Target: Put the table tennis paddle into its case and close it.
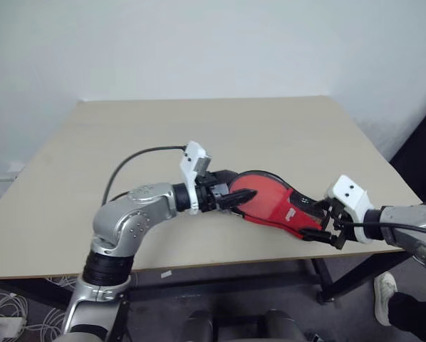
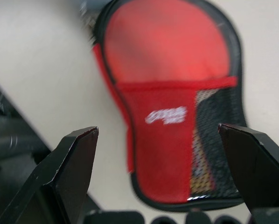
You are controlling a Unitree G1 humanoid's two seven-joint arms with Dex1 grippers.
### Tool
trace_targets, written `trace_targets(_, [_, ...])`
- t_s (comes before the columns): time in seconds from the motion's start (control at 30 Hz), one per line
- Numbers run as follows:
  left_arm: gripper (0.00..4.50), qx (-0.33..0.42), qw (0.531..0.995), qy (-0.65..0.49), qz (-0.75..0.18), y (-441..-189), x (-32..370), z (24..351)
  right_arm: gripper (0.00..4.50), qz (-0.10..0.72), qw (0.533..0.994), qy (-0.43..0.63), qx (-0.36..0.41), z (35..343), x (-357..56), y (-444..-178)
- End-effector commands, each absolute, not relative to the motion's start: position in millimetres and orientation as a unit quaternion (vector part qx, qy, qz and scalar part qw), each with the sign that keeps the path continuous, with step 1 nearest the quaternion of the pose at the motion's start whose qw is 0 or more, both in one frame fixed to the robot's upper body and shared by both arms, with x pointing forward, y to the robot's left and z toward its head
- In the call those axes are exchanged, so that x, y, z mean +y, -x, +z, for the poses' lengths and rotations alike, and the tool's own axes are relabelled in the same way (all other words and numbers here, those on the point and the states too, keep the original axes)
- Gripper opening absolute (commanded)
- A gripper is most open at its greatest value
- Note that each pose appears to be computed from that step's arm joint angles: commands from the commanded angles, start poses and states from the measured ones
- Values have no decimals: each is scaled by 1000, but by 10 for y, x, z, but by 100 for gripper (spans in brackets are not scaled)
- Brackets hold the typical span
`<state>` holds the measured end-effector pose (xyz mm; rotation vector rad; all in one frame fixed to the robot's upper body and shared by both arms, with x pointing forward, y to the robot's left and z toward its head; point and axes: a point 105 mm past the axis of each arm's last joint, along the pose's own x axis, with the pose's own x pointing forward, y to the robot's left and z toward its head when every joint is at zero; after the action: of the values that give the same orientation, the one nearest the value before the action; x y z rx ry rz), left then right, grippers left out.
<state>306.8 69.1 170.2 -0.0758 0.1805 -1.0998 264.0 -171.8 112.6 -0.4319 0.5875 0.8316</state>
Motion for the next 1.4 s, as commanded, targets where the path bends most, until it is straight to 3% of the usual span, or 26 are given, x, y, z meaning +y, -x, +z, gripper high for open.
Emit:
trace_targets(0.03, [450, 19, 864, -19, -502, -3163, 819, 1912, 446, 403, 842, 249, 258, 1153, -1674, -2612])
trace_targets(0.17, [450, -35, 892, -73, -444, -3354, 1069, 2076, 446, 392, 834, 292, 256, 1041, -1721, -2644])
trace_targets(0.3, [450, -39, 903, -106, -415, -3417, 1220, 2120, 446, 385, 826, 327, 251, 976, -1778, -2692])
trace_targets(0.47, [450, -19, 896, -138, -423, -3369, 1250, 2026, 446, 383, 820, 346, 250, 885, -1830, -2726])
trace_targets(0.9, [450, -122, 905, -159, -375, -3427, 1465, 2324, 446, 402, 790, 386, 255, 611, -1826, -2636])
trace_targets(1.0, [450, -125, 905, -169, -369, -3435, 1540, 2357, 384, 397, 791, 391, 254, 586, -1826, -2662])
trace_targets(1.37, [450, -135, 909, -175, -354, -3493, 1636, 2497, 3, 411, 772, 415, 253, 526, -1787, -2651])
trace_targets(1.4, [450, -135, 909, -175, -354, -3497, 1640, 2504, 3, 410, 771, 417, 252, 527, -1786, -2657])
